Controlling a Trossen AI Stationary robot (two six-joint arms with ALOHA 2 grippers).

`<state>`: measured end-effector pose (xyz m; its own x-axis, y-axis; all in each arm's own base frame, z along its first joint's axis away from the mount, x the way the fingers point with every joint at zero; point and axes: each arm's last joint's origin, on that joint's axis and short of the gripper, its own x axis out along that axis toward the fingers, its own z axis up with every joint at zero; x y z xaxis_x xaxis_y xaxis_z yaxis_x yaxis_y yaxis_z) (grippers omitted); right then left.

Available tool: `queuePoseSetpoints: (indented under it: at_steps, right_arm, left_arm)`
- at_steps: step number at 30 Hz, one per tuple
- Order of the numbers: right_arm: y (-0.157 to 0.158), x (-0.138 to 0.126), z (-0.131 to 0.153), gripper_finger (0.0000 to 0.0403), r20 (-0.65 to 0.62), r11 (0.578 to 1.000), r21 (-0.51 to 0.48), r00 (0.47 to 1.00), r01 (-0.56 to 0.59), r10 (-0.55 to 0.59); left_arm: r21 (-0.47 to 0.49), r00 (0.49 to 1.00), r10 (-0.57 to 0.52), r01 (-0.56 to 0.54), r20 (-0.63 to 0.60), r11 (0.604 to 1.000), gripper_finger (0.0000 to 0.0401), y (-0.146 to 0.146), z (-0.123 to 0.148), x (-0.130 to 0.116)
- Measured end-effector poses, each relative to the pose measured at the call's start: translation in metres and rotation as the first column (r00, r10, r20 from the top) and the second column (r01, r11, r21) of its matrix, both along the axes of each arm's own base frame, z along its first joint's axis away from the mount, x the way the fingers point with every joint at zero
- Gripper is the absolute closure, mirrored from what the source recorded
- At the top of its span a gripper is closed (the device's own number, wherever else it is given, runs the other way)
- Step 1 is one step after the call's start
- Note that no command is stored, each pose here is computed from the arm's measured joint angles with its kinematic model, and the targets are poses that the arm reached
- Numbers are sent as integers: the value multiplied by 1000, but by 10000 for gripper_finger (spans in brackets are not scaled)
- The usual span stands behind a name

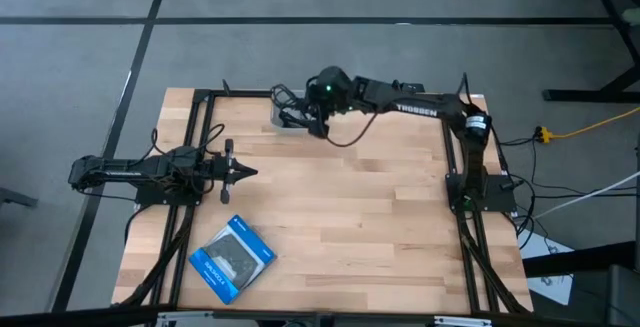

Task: Pick and place USB-C Cables
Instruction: Put the black charger cable into the white bin, then return to Home Position

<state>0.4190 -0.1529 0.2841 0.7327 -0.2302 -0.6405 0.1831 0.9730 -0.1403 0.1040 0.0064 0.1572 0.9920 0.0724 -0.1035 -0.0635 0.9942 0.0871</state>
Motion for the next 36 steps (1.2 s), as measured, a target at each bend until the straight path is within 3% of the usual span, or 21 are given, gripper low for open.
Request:
queuePoseSetpoints:
  at_steps: [7, 10, 17, 21, 25, 30, 36]
  right_arm:
    - [-38, 4, -13, 360, 85, 999, -10, 995, 44, -43]
    - [-48, 4, -25, 350, 62, 998, 1, 996, 61, -61]
    - [-53, 8, -46, 207, 18, 997, 25, 997, 69, -70]
    - [-54, 8, -48, 154, 11, 997, 28, 997, 70, -70]
    - [-52, 9, -40, 137, 16, 997, 25, 997, 74, -74]
    - [-46, 6, -8, 140, -33, 983, 123, 991, 136, -133]
    - [-32, -11, 20, 141, -225, 896, 308, 940, 320, -258]
  left_arm:
    - [-27, 1000, 4, -4, 2, 1000, 401, 0, 0, 0]
    - [-32, 1000, 4, -4, 3, 999, 401, 0, 0, 0]
    - [-31, 1000, 5, -5, 3, 1000, 401, 0, 0, 0]
    - [-31, 1000, 5, -5, 3, 1000, 401, 0, 0, 0]
    - [-31, 1000, 4, -4, 3, 1000, 401, 0, 0, 0]
    - [-30, 1000, 5, -5, 3, 1000, 401, 0, 0, 0]
    - [-27, 999, 35, -35, 10, 999, 401, 1, 0, 0]
